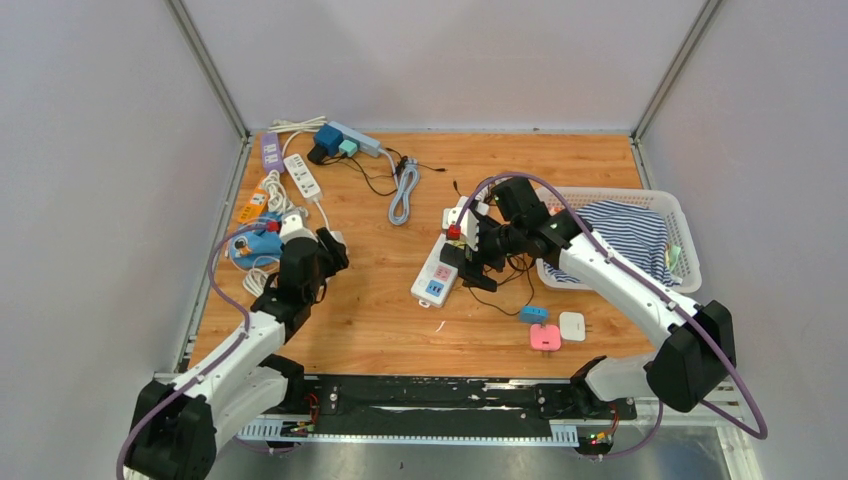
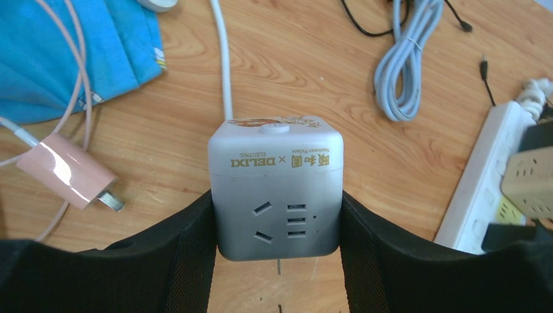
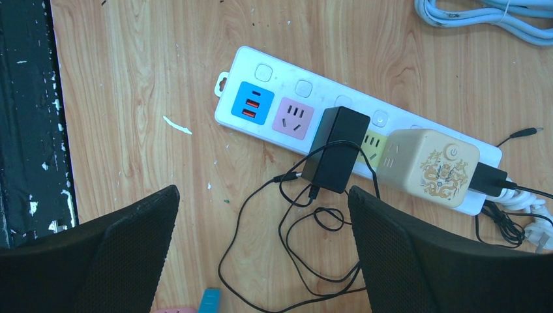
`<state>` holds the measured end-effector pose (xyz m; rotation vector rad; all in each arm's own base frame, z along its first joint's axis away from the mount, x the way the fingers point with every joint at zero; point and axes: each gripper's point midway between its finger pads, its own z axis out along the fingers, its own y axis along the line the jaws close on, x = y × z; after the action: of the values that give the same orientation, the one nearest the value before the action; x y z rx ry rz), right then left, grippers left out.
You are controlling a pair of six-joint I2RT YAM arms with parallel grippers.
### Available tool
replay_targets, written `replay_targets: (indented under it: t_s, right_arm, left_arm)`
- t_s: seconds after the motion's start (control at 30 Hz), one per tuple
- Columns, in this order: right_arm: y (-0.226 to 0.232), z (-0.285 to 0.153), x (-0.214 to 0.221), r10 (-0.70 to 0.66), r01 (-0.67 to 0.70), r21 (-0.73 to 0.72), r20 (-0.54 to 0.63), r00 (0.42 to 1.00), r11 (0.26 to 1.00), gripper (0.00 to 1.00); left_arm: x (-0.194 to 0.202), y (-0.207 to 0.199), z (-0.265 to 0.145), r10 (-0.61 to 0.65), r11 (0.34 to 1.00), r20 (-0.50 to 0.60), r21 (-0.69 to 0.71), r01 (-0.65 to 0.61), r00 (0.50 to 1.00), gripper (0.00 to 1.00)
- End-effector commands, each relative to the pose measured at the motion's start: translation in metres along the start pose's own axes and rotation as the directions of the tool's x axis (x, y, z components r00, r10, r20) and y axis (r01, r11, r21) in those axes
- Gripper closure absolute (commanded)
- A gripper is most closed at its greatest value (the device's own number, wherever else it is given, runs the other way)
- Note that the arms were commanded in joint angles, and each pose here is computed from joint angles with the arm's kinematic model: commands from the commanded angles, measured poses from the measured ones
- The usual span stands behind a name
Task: Pull the plug off the socket
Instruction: Place the plug at the center of the board.
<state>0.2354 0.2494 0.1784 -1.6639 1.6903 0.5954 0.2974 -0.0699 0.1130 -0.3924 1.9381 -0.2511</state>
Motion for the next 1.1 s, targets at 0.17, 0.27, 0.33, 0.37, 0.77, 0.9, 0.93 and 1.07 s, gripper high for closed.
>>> replay_targets:
  t_s: [0.17,0.27,0.33,0.37,0.77,0.9,0.93,1.07]
  right_arm:
    - [-0.002,0.003,0.012,0.031,-0.031,0.006,-0.031,0.999,1.000,0.00]
    - [-0.002,0.003,0.012,0.029,-0.029,0.007,-0.033,0.999,1.000,0.00]
    - [-0.002,0.003,0.013,0.029,-0.029,0.008,-0.035,0.999,1.000,0.00]
    - [-0.002,0.003,0.013,0.030,-0.030,0.007,-0.036,0.999,1.000,0.00]
    - [-0.003,0.005,0.016,0.033,-0.032,0.006,-0.044,0.998,0.999,0.00]
    - [-0.003,0.006,0.016,0.034,-0.034,0.004,-0.047,0.998,0.999,0.00]
    - [-0.003,0.006,0.016,0.034,-0.034,0.006,-0.047,0.998,0.999,0.00]
    - [-0.003,0.006,0.017,0.034,-0.034,0.008,-0.049,0.998,0.999,0.00]
  left_arm:
    - [-0.036,0.020,0.022,-0.209,0.963,0.108,-0.150,0.224,0.972,1.00]
    - [-0.038,0.033,0.026,-0.249,0.940,0.138,-0.203,0.273,0.959,1.00]
    - [-0.037,0.041,0.029,-0.270,0.924,0.147,-0.237,0.299,0.951,1.00]
    - [-0.036,0.044,0.031,-0.280,0.918,0.145,-0.251,0.309,0.949,1.00]
    - [-0.021,0.086,0.044,-0.285,0.790,0.056,-0.552,0.267,0.957,0.98]
    - [-0.018,0.089,0.050,-0.256,0.764,-0.022,-0.617,0.188,0.967,0.98]
    - [-0.015,0.090,0.051,-0.253,0.758,-0.039,-0.628,0.173,0.967,0.98]
    - [-0.008,0.097,0.054,-0.248,0.730,-0.073,-0.669,0.137,0.966,0.96]
